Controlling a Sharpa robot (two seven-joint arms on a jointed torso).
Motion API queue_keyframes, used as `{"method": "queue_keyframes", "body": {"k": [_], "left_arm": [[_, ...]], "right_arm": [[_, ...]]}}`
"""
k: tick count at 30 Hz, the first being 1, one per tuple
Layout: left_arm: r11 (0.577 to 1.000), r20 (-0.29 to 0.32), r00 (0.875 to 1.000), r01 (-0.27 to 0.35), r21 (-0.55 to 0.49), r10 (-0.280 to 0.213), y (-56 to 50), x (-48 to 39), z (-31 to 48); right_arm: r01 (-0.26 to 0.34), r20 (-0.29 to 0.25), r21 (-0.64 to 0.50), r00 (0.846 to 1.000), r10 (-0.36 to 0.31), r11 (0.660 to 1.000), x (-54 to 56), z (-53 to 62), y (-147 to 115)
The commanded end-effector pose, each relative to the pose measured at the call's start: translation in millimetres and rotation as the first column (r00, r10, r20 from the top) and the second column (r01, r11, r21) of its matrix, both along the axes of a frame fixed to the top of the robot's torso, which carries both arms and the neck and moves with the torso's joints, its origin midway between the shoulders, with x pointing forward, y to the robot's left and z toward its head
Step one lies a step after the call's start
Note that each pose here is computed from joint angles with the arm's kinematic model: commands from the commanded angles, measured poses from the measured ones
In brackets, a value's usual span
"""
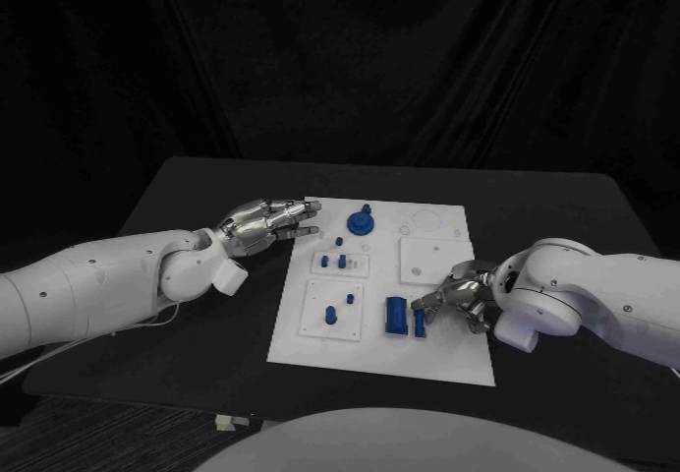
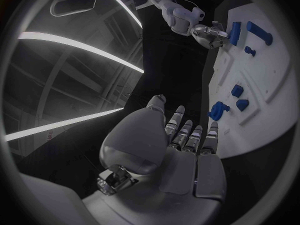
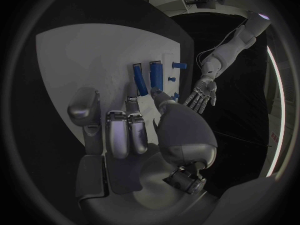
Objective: Assemble the parts on the task board
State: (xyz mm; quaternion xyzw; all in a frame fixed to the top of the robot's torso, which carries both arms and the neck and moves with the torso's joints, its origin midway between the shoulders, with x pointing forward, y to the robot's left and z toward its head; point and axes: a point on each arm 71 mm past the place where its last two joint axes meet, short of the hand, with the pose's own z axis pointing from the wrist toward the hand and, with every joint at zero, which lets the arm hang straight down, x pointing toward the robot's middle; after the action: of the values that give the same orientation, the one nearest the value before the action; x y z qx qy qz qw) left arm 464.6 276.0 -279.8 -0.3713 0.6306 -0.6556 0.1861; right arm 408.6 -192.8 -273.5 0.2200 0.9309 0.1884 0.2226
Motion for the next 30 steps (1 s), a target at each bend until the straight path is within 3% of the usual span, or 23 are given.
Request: {"method": "queue_keyframes", "body": {"k": [1,8,15,20,25,30], "left_arm": [[1.000,-0.001,1.000,0.008,-0.020,-0.008,-1.7,-0.5,0.3],[1.000,-0.003,1.000,0.009,-0.019,-0.009,-1.4,-0.7,-0.1],[1.000,-0.004,1.000,0.008,-0.017,-0.008,-0.5,-0.9,-0.4],[1.000,-0.004,1.000,0.006,-0.016,-0.007,0.0,-1.0,-0.5],[1.000,-0.004,1.000,0.005,-0.015,-0.005,0.5,-1.0,-0.6],[1.000,-0.006,1.000,0.006,-0.014,-0.006,0.4,-1.0,-0.7]], "right_arm": [[-0.022,-0.014,-0.013,1.000,0.021,1.000,-2.0,-1.6,0],[-0.030,-0.012,-0.013,0.999,0.030,0.999,-3.4,-1.0,-2],[0.014,0.034,0.010,0.999,-0.014,1.000,-6.4,4.5,-11],[0.032,0.148,0.053,0.988,-0.040,0.998,-7.1,15.0,-17],[0.004,0.294,0.087,0.955,-0.029,0.996,-6.7,26.2,-19],[-0.042,0.359,0.111,0.933,0.000,0.993,-7.5,31.1,-18]]}}
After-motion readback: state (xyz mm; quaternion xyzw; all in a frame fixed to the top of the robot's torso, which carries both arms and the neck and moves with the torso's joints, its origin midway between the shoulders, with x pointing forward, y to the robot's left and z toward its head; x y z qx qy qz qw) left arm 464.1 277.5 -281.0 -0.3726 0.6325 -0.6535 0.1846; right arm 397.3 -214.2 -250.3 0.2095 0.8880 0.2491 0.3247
